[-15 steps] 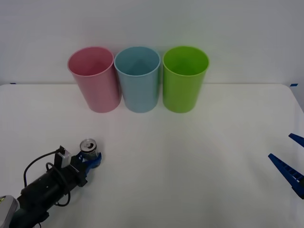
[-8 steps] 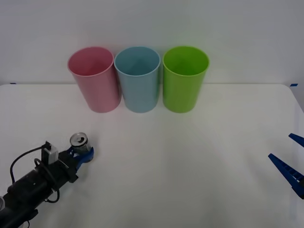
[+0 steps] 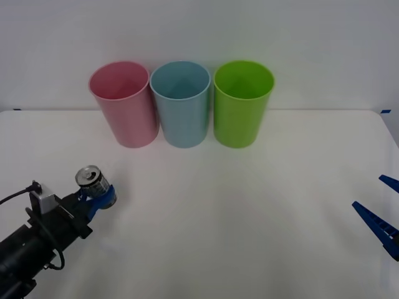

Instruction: Grasp the object on the table and drop it into the matching bin: aluminum can to the light blue bin, PET bottle to the pink bin.

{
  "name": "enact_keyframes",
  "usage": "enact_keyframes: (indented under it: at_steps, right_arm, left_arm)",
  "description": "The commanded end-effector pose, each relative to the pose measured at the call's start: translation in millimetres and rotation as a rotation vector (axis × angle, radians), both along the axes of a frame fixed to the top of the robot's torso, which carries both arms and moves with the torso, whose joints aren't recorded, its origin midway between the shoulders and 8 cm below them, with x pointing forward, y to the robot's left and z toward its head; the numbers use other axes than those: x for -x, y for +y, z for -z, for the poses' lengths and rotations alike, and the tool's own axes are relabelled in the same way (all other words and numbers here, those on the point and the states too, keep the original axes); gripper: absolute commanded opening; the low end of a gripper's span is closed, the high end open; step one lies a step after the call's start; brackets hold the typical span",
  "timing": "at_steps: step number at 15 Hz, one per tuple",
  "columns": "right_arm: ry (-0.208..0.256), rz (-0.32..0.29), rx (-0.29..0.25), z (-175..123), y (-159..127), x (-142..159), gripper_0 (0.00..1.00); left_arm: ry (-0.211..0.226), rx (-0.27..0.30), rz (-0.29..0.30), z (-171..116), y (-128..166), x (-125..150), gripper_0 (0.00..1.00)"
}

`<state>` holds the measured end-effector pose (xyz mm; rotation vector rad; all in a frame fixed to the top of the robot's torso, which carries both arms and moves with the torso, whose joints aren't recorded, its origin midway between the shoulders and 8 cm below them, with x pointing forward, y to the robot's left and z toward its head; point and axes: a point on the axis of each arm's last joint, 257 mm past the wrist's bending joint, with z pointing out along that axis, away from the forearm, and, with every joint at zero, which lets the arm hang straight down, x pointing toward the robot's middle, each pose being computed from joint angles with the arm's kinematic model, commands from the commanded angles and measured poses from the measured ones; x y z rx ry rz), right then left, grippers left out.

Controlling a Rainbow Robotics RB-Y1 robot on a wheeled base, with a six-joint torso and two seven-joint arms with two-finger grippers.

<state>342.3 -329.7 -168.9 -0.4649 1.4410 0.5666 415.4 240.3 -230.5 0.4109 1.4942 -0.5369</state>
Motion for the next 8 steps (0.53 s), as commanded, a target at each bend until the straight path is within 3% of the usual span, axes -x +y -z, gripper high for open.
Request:
enact_keyframes:
  at_steps: [1,8]
  right_arm:
    - [0.000,0.000,0.000,0,0,0,1.00]
    - [0.000,0.000,0.000,0,0,0,1.00]
  left_arm:
    - [-0.039,0.038,-0.002,-24,-1,0,0.00]
    - [-0.108,0.116,-0.030,-82,-8,-12,0.00]
